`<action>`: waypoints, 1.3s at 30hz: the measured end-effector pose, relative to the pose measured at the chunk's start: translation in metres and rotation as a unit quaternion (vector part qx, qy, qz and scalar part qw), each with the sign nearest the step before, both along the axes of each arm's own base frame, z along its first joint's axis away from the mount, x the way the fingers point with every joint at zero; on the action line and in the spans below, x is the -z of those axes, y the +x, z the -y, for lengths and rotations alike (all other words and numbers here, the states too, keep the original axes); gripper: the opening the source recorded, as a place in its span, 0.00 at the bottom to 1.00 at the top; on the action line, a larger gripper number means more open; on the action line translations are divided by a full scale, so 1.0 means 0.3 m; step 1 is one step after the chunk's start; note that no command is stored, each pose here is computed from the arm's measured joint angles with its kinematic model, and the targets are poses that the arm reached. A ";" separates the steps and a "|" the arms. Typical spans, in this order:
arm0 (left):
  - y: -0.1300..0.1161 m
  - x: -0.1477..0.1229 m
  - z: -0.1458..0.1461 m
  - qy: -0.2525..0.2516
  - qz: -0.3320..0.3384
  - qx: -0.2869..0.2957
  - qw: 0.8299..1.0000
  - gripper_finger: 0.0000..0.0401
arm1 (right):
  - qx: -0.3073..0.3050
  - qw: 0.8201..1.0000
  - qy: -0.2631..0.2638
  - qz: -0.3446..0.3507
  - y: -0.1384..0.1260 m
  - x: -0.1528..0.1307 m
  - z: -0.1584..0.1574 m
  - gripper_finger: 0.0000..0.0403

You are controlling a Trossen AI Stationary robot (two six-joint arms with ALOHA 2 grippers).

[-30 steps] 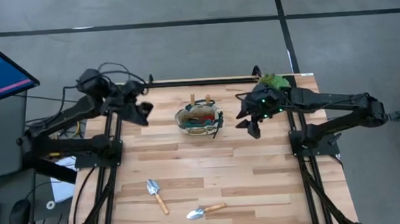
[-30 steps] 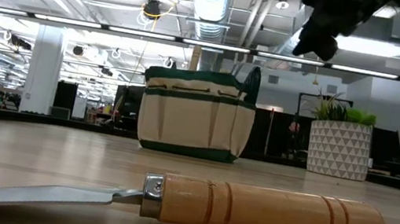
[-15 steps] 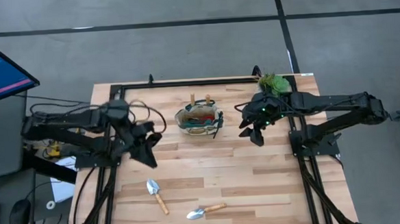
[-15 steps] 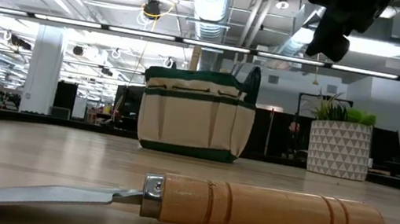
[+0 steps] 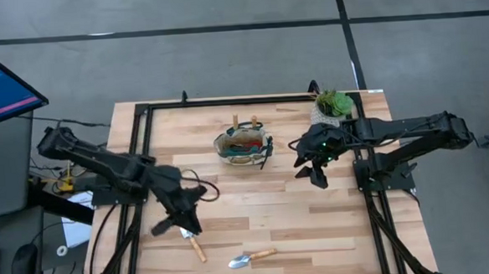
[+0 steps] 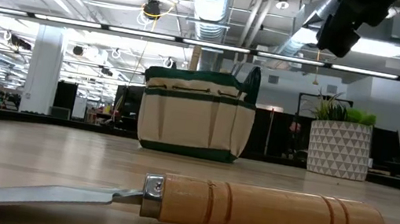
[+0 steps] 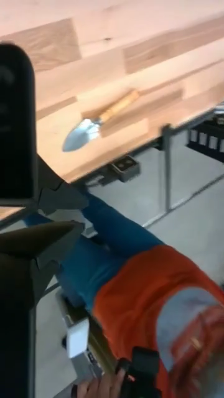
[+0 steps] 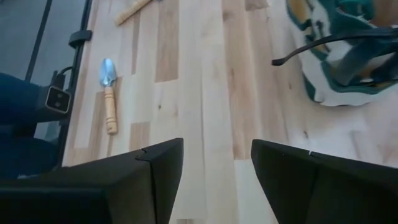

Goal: Pick & Place Garden tools in Gardening bag
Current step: Put the trowel into the gardening bag

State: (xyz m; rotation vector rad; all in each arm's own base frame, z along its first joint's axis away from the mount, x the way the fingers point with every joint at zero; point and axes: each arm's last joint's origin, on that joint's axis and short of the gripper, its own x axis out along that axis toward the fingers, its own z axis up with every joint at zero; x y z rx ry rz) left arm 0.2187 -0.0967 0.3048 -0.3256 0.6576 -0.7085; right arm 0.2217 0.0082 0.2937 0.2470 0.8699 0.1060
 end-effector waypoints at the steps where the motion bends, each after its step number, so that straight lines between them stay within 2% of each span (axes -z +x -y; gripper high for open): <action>1: 0.009 0.014 0.008 0.004 -0.009 0.002 1.000 0.07 | -0.004 1.000 0.000 -0.001 -0.001 0.000 -0.005 0.46; 9: 0.039 0.084 0.071 0.034 -0.039 0.038 0.998 0.29 | -0.021 1.000 0.008 -0.011 -0.007 0.003 -0.045 0.46; 14: 0.027 0.148 0.153 0.112 -0.029 0.093 0.989 0.43 | -0.029 0.999 0.013 -0.013 -0.010 0.003 -0.068 0.46; 17: 0.027 0.187 0.193 0.157 -0.026 0.099 0.982 0.48 | -0.033 0.999 0.015 -0.014 -0.011 0.003 -0.077 0.46; 19: 0.031 0.211 0.210 0.168 -0.035 0.103 0.980 0.51 | -0.034 0.999 0.015 -0.014 -0.011 0.003 -0.080 0.46; 25: 0.051 0.309 0.255 0.203 -0.080 0.114 0.969 0.56 | -0.035 0.999 0.015 -0.013 -0.011 0.003 -0.081 0.46; 32: 0.071 0.427 0.292 0.243 -0.130 0.123 0.953 0.55 | -0.031 0.999 0.018 -0.015 -0.011 0.003 -0.081 0.45; 39: 0.071 0.497 0.316 0.290 -0.141 0.120 0.939 0.54 | -0.031 0.999 0.018 -0.015 -0.011 0.003 -0.081 0.44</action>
